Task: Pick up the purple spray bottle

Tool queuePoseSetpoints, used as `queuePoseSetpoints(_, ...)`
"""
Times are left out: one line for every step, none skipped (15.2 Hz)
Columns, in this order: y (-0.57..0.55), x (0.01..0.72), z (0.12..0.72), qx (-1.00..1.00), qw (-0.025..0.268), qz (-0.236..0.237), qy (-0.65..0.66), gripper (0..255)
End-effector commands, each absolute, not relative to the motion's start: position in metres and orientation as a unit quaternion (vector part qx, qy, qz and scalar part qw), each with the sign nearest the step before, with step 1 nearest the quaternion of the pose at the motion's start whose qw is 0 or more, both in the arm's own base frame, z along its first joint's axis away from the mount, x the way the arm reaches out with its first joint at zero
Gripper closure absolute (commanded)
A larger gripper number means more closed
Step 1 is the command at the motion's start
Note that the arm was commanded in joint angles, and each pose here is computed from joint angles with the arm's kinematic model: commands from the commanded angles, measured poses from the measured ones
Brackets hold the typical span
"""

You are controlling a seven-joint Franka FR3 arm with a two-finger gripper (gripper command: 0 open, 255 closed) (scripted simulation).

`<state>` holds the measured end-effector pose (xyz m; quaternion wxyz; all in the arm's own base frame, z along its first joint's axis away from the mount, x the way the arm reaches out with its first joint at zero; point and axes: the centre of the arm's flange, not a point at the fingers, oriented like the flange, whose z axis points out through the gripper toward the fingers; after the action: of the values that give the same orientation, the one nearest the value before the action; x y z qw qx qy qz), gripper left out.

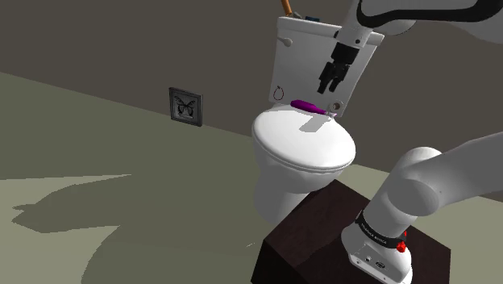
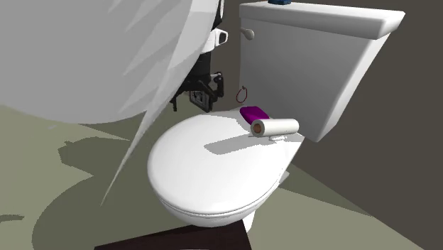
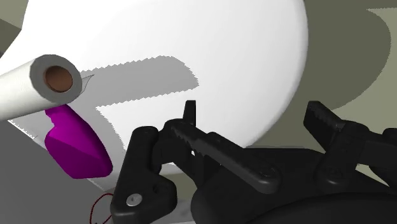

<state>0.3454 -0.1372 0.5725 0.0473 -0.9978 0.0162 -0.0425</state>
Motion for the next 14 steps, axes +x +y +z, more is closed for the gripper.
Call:
queuePoseSetpoints(-0.16, 0.354, 0.559, -0.998, 0.045, -0.039, 0.006, 0)
queuePoseSetpoints(-0.172, 0.357, 0.553, -0.998, 0.045, -0.038, 0.001, 0)
queuePoseSetpoints(-0.183, 0.361, 0.547, -0.998, 0.044, -0.036, -0.004, 0)
queuePoseSetpoints(-0.194, 0.365, 0.541, -0.998, 0.043, -0.035, -0.009, 0)
queuePoseSetpoints(-0.205, 0.368, 0.535, -0.998, 0.043, -0.033, -0.014, 0)
queuePoseSetpoints(-0.216, 0.372, 0.529, -0.998, 0.042, -0.031, -0.019, 0)
queuePoseSetpoints(-0.227, 0.376, 0.523, -0.998, 0.041, -0.03, -0.024, 0)
queuePoseSetpoints(-0.238, 0.381, 0.517, -0.998, 0.041, -0.028, -0.029, 0)
queuePoseSetpoints(-0.249, 0.385, 0.511, -0.998, 0.04, -0.026, -0.033, 0)
queuePoseSetpoints(-0.26, 0.389, 0.505, -0.998, 0.039, -0.025, -0.038, 0)
queuePoseSetpoints(-0.271, 0.393, 0.499, -0.998, 0.039, -0.023, -0.043, 0)
queuePoseSetpoints(-0.282, 0.398, 0.493, -0.998, 0.038, -0.021, -0.048, 0)
queuePoseSetpoints(-0.293, 0.402, 0.487, -0.998, 0.037, -0.02, -0.053, 0)
queuePoseSetpoints(-0.304, 0.407, 0.482, -0.997, 0.037, -0.018, -0.058, 0)
